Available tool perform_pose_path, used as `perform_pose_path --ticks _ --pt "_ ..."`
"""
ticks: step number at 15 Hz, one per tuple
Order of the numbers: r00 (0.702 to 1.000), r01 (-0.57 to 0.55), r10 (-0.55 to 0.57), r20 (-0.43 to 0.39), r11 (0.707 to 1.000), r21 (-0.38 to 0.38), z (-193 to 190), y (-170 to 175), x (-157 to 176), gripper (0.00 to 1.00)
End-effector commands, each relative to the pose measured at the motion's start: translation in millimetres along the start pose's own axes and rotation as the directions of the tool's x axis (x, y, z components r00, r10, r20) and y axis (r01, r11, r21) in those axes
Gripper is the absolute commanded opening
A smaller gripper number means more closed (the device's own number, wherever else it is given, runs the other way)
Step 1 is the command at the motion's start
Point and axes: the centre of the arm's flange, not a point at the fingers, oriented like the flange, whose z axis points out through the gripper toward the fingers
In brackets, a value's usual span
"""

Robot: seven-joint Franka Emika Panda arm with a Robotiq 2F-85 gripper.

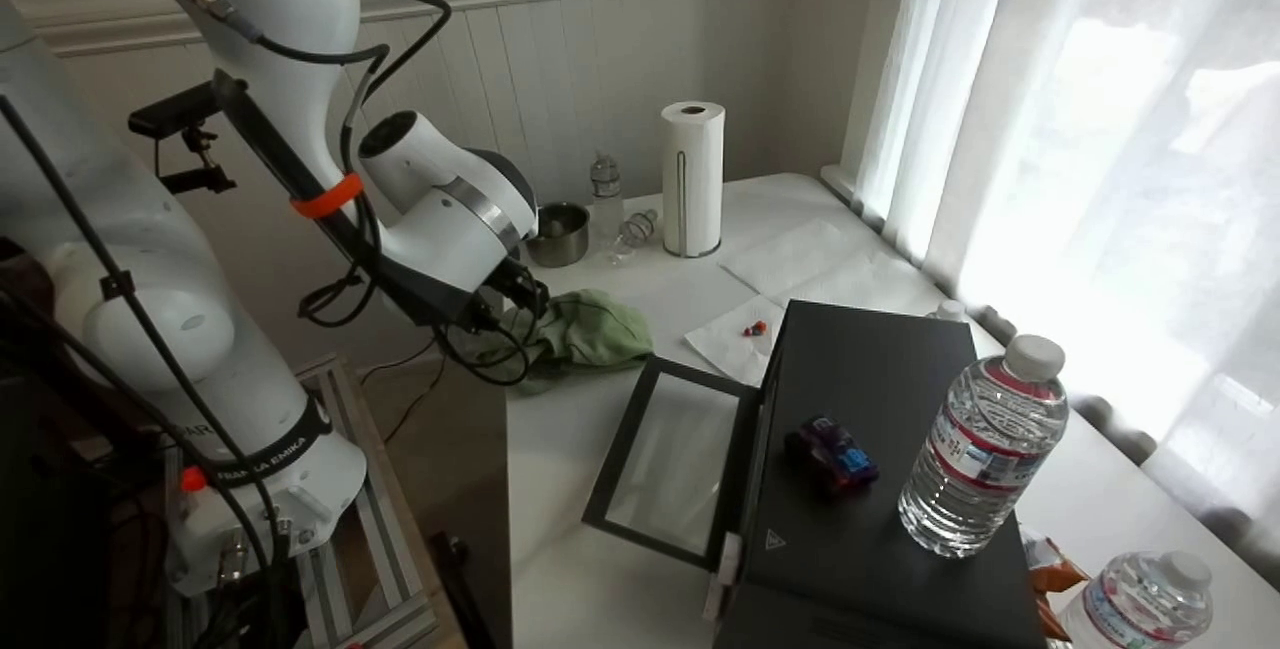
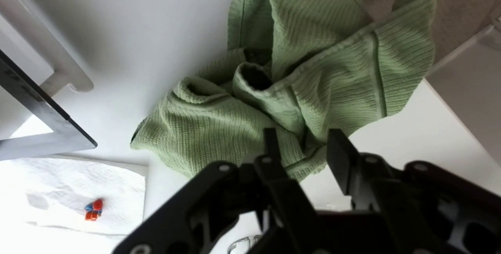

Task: Place the kitchen towel on the table

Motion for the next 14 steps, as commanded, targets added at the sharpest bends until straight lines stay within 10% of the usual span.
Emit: perform_pose_path --ticks 1,2,8,14 --pt "1.0 0.0 0.0 0.0 1.0 0.0 0.0 0.0 0.0 0.39" --pt "1.0 0.0 0.0 0.0 1.0 0.0 0.0 0.0 0.0 0.64" --pt "0.999 -0.046 0.046 0.019 0.999 -0.009 -22.9 -29.9 0.7 0.98" --pt "0.97 -0.241 0.243 0.013 0.967 -0.079 -47.3 -40.7 9.4 1.0"
